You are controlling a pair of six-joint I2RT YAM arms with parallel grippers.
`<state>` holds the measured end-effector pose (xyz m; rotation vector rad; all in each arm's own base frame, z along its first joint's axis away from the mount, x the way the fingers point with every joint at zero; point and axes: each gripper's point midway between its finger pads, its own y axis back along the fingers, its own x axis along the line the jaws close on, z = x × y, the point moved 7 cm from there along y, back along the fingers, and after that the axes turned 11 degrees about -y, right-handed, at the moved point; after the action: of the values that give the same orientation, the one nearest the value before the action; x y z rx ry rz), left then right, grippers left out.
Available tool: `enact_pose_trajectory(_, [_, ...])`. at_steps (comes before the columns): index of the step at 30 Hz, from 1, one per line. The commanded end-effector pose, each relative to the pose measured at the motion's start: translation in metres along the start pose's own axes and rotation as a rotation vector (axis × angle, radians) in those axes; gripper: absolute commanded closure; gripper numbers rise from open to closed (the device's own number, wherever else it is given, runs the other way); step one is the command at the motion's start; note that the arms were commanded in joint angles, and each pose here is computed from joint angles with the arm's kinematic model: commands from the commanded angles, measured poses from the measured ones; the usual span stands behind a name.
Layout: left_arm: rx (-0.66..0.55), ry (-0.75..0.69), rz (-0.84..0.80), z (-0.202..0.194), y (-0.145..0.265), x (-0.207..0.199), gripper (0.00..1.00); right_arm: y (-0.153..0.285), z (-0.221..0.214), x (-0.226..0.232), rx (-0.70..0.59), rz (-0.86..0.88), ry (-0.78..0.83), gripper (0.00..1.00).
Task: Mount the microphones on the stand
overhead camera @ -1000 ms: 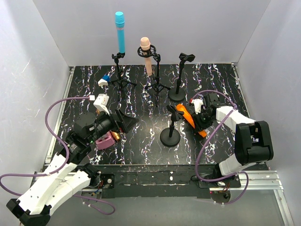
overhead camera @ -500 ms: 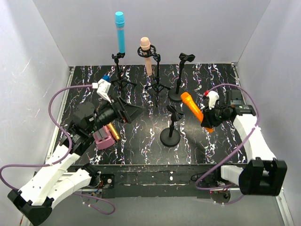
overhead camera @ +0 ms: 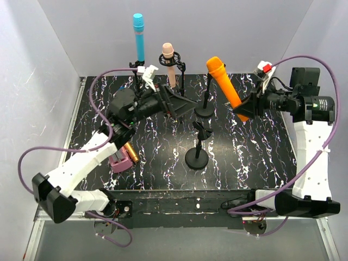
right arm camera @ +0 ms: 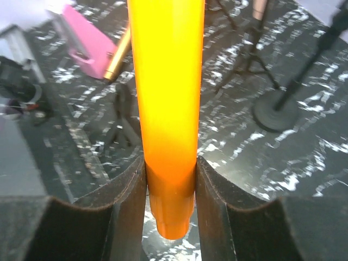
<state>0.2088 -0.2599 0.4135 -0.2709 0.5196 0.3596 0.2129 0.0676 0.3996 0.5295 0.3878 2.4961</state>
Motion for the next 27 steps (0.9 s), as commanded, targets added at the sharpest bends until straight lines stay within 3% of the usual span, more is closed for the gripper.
enact_pose_trajectory(1, [-0.058,-0.136,-0.124,0.011,-0.033,-0.035,0.02,0.002,0.017,0.035,-0.034,0.262,-0.117,0.99])
enact_pose_trajectory(7, [-0.118,-0.195,-0.149,-0.002,-0.070,-0.046,0.02,0.000,0.026,0.056,-0.043,0.406,-0.160,0.99])
enact_pose_trajectory(16, [-0.225,-0.189,-0.089,0.004,-0.084,-0.041,0.04,-0.009,0.015,0.061,-0.016,0.451,-0.202,0.99])
enact_pose_trajectory(27, [-0.269,-0.153,-0.086,0.012,-0.087,-0.044,0.27,-0.020,0.003,0.063,0.034,0.456,-0.185,0.99])
